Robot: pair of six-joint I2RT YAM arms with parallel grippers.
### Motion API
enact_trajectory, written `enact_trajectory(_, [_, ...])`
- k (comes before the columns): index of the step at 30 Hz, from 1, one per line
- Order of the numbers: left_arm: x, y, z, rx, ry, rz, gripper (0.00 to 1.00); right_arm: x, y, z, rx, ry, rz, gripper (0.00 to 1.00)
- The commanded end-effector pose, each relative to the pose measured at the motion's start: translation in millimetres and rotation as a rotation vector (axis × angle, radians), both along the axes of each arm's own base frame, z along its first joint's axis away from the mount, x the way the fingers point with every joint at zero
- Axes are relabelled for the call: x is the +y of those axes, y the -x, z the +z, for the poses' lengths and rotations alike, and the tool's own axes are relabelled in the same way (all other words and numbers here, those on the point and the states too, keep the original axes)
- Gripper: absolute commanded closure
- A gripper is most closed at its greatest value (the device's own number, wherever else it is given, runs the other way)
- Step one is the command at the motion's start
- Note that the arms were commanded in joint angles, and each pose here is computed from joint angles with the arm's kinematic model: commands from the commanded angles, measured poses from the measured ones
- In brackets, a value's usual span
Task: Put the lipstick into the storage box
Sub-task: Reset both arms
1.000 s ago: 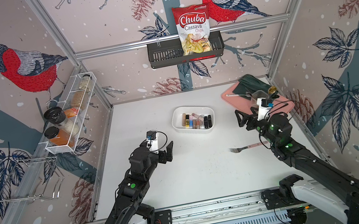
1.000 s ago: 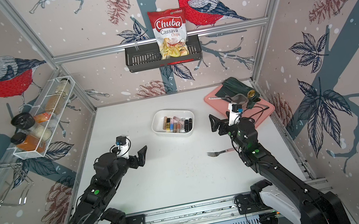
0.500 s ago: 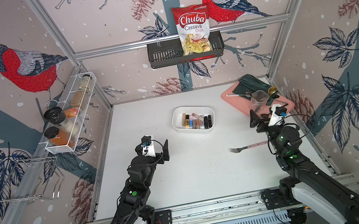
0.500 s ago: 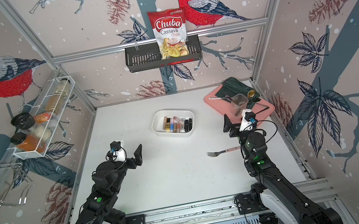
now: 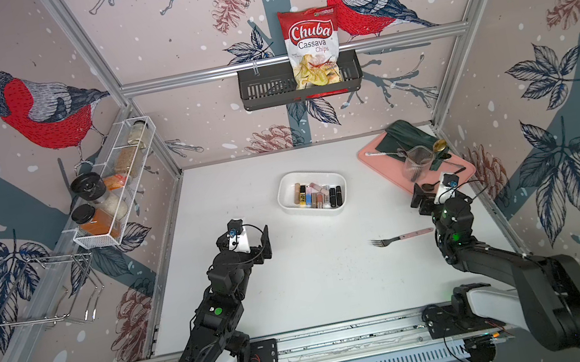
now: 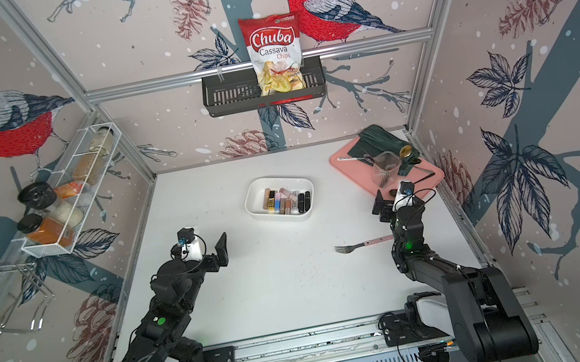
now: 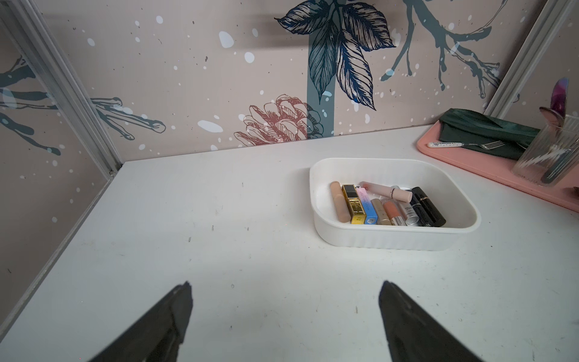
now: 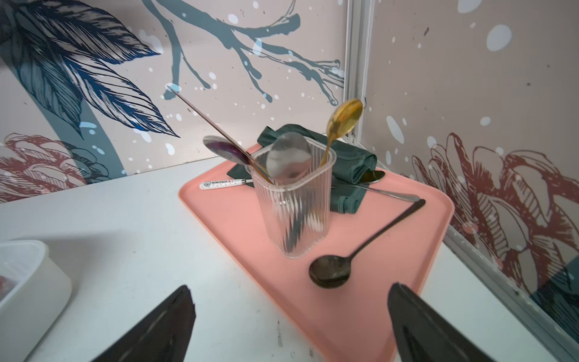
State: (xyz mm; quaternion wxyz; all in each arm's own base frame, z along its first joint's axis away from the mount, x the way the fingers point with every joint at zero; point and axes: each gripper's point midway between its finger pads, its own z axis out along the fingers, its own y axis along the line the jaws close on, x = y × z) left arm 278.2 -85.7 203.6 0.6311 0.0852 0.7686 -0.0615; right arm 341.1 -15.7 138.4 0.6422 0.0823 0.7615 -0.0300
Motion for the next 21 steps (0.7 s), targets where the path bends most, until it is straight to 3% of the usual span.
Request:
enact_trajectory(1, [4.7, -2.8, 13.3, -0.061, 0.028, 0.032, 0.04, -6.5, -2.2, 26.3, -0.135, 0.017, -0.025, 0.0])
enact_trajectory(9, [23.8, -6.8, 7.3, -0.088, 0.026, 0.141, 0.04, 0.8, -5.4, 13.0, -0.151, 0.032, 0.027, 0.0])
enact_trajectory(14, [37.3, -14.5, 17.4, -0.189, 0.026, 0.195, 0.04, 9.0, -1.7, 9.9, -0.206, 0.052, 0.074, 0.0])
enact_trajectory(21, [60.8, -49.7, 0.7, -0.165, -0.027, 0.302, 0.04, 6.5, -25.6, -5.8, -0.095, 0.042, 0.069, 0.0])
